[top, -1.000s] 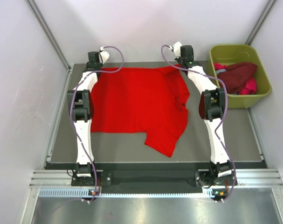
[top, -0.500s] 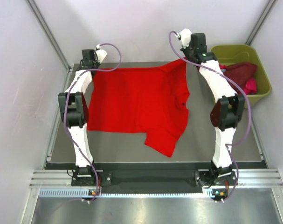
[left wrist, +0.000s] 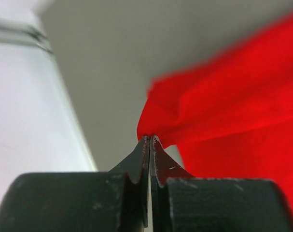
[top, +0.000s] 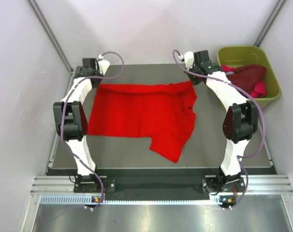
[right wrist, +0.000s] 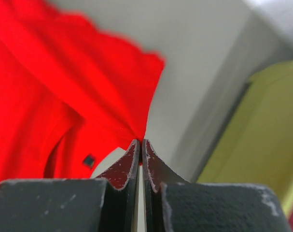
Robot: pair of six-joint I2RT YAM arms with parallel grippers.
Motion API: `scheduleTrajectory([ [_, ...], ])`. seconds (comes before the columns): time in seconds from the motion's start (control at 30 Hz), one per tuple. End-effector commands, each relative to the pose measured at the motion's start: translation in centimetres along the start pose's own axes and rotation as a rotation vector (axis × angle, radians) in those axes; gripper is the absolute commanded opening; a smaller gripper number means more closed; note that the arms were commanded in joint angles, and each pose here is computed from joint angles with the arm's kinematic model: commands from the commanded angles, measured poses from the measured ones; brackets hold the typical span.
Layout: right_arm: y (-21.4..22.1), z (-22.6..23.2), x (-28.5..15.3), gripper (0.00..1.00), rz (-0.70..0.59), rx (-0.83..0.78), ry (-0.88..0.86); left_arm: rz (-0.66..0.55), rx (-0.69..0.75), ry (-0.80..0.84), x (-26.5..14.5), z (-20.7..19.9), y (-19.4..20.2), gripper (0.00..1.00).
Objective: Fold and stack the t-shirts
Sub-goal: Fold the tshirt
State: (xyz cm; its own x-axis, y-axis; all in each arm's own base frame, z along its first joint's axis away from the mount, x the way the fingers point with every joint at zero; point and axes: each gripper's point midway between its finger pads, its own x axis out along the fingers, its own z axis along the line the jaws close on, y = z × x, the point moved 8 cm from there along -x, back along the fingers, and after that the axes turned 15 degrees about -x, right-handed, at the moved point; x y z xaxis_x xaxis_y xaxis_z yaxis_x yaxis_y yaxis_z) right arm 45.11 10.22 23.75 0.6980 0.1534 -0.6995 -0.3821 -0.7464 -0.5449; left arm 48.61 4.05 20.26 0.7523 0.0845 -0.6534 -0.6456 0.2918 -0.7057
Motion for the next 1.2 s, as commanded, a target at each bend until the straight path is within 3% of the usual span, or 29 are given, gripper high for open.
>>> scheduleTrajectory([
  [0.0, -0.3, 0.6, -1.6, 0.0, -0.023, 0.019, -0.025, 0.017, -0.023, 0.021, -2.1, -0.1, 0.9, 0.0],
  [0.37, -0.9, 0.9, -6.0, 0.0, -0.068, 0.032, -0.048, 0.03, -0.055, -0.002, -2.6, 1.0, 1.9, 0.0],
  [0.63, 0.9, 4.7, -5.5, 0.0, -0.023, 0.031, -0.157, 0.103, -0.073, 0.042, -2.1, 0.1, 3.5, 0.0],
  [1.17, 3.3, 6.7, -4.2, 0.0, 0.042, 0.026, -0.208, 0.222, -0.088, 0.074, -3.3, -1.6, 8.2, 0.0],
])
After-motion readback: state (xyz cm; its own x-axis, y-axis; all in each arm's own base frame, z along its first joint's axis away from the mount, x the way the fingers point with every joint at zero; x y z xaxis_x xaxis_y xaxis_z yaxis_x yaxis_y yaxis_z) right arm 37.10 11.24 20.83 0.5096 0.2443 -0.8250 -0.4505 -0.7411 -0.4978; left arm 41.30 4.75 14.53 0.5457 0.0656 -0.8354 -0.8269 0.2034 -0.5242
